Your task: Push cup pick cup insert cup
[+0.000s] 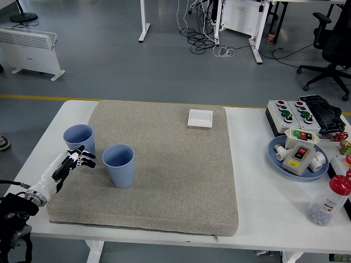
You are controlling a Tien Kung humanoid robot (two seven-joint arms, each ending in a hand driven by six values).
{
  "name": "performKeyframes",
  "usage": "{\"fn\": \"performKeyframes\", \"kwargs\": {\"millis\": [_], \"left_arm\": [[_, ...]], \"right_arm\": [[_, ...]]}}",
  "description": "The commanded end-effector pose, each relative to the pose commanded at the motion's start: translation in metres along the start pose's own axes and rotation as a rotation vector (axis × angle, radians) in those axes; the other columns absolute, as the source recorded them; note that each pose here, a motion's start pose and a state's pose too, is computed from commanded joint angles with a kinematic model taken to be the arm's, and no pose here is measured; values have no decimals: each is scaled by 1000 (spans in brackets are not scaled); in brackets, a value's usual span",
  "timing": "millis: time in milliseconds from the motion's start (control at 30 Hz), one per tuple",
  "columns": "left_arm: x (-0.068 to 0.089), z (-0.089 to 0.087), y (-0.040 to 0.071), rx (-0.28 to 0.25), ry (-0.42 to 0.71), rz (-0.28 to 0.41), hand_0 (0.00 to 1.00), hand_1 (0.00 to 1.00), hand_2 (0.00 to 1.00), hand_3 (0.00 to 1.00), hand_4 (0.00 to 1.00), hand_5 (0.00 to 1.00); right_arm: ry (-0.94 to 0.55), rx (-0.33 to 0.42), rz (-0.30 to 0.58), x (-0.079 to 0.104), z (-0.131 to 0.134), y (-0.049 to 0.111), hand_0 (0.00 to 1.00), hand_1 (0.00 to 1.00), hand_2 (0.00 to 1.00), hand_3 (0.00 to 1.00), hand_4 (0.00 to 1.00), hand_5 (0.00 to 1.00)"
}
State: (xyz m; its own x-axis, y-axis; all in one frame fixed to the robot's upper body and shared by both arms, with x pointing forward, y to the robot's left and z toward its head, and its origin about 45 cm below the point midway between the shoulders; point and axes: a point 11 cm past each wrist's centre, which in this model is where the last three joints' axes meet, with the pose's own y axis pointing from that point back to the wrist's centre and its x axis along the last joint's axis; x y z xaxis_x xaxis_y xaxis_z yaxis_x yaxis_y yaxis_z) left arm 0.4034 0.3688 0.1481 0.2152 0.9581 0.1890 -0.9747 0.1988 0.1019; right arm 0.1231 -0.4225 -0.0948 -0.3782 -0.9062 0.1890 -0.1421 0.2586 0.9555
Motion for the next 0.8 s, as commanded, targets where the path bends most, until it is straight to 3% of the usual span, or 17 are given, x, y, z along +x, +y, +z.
{"fn": "performKeyframes", "kwargs": {"millis": [400, 433, 533, 633, 767, 800], "left_arm": [[8, 13, 15, -47, 7, 11, 642, 482, 460, 492, 536, 998], [15, 16, 22, -57, -1, 23, 642, 482, 460, 492, 536, 998], [24, 36, 31, -114, -17, 34, 642, 482, 460, 492, 536, 998], [24, 50, 33, -155, -29, 28, 626, 486, 468, 497, 540, 998], [30, 95, 36, -255, -113, 26, 626, 486, 468, 497, 540, 998], [27, 106, 36, -277, -128, 15, 748, 680, 616, 561, 662, 998]], "right_arm": [[-9, 3, -1, 0, 0, 0, 745, 696, 685, 582, 188, 544], [-11, 3, -1, 0, 0, 0, 745, 696, 685, 582, 188, 544], [-12, 2, 0, 1, 0, 0, 745, 696, 685, 582, 188, 544], [-13, 1, 1, 1, 0, 0, 745, 696, 685, 582, 189, 545], [-14, -3, 3, 2, 2, 0, 745, 696, 685, 582, 189, 545], [-14, -3, 4, 3, 2, 0, 745, 696, 685, 583, 189, 545]]}}
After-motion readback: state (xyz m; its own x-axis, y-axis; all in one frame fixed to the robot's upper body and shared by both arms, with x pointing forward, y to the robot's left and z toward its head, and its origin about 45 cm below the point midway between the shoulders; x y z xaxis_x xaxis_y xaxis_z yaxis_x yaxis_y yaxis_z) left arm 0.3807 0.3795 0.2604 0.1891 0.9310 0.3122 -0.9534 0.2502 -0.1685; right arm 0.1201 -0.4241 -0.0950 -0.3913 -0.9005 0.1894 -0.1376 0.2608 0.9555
